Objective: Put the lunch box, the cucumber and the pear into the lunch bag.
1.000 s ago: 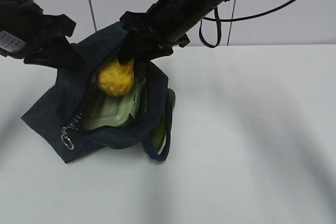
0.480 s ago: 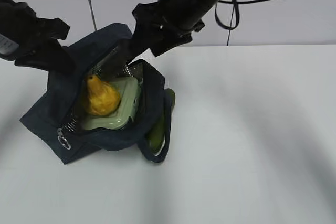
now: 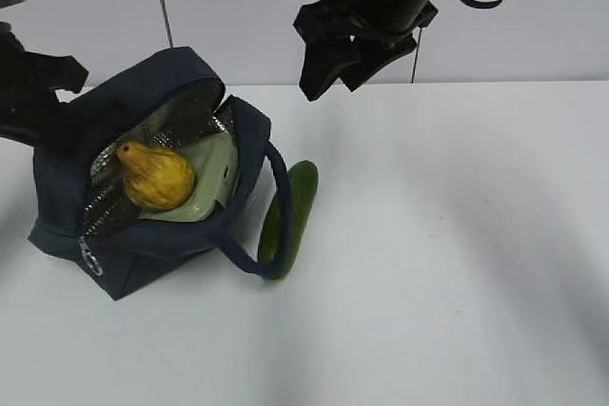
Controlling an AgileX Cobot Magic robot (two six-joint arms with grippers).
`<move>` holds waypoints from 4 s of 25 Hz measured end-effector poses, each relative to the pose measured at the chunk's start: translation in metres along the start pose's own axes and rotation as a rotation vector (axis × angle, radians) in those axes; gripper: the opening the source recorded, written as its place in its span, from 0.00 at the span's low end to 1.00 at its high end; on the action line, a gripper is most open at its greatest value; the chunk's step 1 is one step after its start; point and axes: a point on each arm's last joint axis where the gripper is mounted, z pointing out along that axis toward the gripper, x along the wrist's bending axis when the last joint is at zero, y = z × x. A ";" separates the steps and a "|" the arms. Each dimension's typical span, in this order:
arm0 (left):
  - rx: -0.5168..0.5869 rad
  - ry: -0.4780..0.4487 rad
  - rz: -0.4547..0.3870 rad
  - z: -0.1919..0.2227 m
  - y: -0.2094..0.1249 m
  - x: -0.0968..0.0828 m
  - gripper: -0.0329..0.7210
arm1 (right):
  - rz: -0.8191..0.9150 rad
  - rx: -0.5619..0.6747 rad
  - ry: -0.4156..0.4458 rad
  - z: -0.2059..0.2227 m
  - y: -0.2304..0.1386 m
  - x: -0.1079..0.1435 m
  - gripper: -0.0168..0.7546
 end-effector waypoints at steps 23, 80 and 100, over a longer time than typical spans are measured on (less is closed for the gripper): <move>0.113 0.300 -0.033 -0.006 -0.010 0.029 0.05 | 0.523 0.130 -0.084 0.098 -0.003 -0.011 0.62; 0.075 0.262 -0.056 -0.004 -0.007 0.025 0.05 | 0.816 0.058 -0.265 0.174 -0.006 -0.002 0.63; 0.072 0.262 -0.056 -0.004 -0.007 0.025 0.05 | 0.691 0.179 -0.347 0.185 -0.014 -0.009 0.53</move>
